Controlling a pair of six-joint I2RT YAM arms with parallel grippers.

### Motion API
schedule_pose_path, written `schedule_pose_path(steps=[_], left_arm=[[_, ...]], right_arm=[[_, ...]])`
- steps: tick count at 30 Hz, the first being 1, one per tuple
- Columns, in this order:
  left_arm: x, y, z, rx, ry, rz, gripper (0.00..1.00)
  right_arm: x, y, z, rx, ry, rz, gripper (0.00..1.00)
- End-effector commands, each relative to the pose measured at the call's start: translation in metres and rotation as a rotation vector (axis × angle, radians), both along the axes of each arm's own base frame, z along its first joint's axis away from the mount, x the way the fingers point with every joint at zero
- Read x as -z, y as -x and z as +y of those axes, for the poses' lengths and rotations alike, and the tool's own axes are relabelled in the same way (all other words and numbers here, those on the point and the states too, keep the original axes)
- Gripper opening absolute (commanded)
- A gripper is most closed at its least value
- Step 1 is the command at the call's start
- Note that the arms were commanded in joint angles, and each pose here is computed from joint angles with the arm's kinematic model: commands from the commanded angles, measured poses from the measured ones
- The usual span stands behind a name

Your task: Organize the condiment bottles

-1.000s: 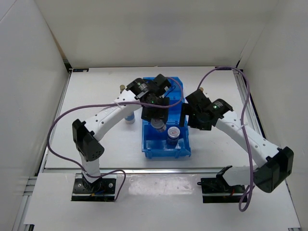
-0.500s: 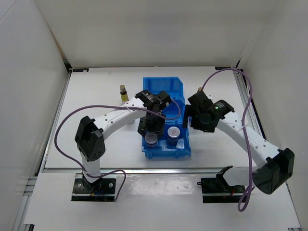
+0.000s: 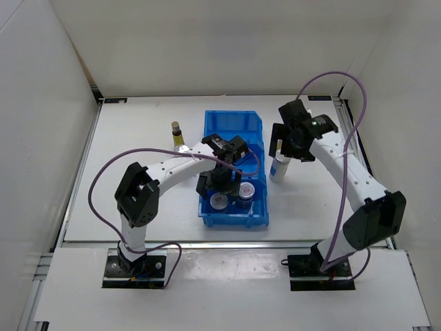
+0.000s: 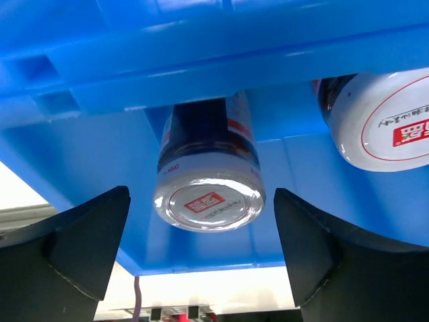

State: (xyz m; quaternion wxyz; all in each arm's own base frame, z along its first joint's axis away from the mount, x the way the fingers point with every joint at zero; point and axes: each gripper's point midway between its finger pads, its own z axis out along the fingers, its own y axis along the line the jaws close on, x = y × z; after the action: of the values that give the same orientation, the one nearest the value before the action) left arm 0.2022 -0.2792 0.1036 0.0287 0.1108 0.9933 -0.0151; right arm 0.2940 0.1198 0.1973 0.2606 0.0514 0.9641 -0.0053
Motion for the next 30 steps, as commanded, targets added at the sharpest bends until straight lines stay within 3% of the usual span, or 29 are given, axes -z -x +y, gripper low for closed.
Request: schedule_pose_path(steps=[1, 5, 14, 18, 22, 23, 24, 30], left_arm=[[-0.015, -0.004, 0.006, -0.001, -0.002, -0.064, 1.0], [-0.045, -0.013, 0.007, -0.018, 0.048, -0.152, 1.0], [-0.174, -0.029, 0.025, -0.111, 0.218, -0.416, 1.0], [-0.202, -0.034, 0.047, -0.165, 0.251, -0.494, 1.0], [-0.204, -0.042, 0.085, -0.247, 0.215, -0.545, 1.0], [-0.196, -0.041, 0.094, -0.248, 0.189, -0.534, 1.0], [-0.202, -0.04, 0.102, -0.257, 0.203, -0.557, 1.0], [-0.186, -0.043, 0.148, -0.359, 0.16, -0.557, 1.0]], right_arm=[[-0.004, -0.025, -0.01, -0.017, -0.012, 0.011, 0.99], [0.002, -0.046, -0.01, -0.024, -0.061, 0.034, 0.99], [0.037, -0.059, 0.003, -0.056, -0.109, 0.13, 0.99], [0.058, -0.061, -0.001, -0.045, -0.08, 0.169, 0.92], [0.06, -0.064, -0.001, -0.041, -0.075, 0.156, 0.67], [0.06, -0.064, -0.001, -0.041, -0.075, 0.156, 0.48], [0.055, -0.064, -0.003, -0.038, -0.069, 0.14, 0.41], [0.006, -0.06, -0.006, -0.03, -0.08, 0.025, 0.17]])
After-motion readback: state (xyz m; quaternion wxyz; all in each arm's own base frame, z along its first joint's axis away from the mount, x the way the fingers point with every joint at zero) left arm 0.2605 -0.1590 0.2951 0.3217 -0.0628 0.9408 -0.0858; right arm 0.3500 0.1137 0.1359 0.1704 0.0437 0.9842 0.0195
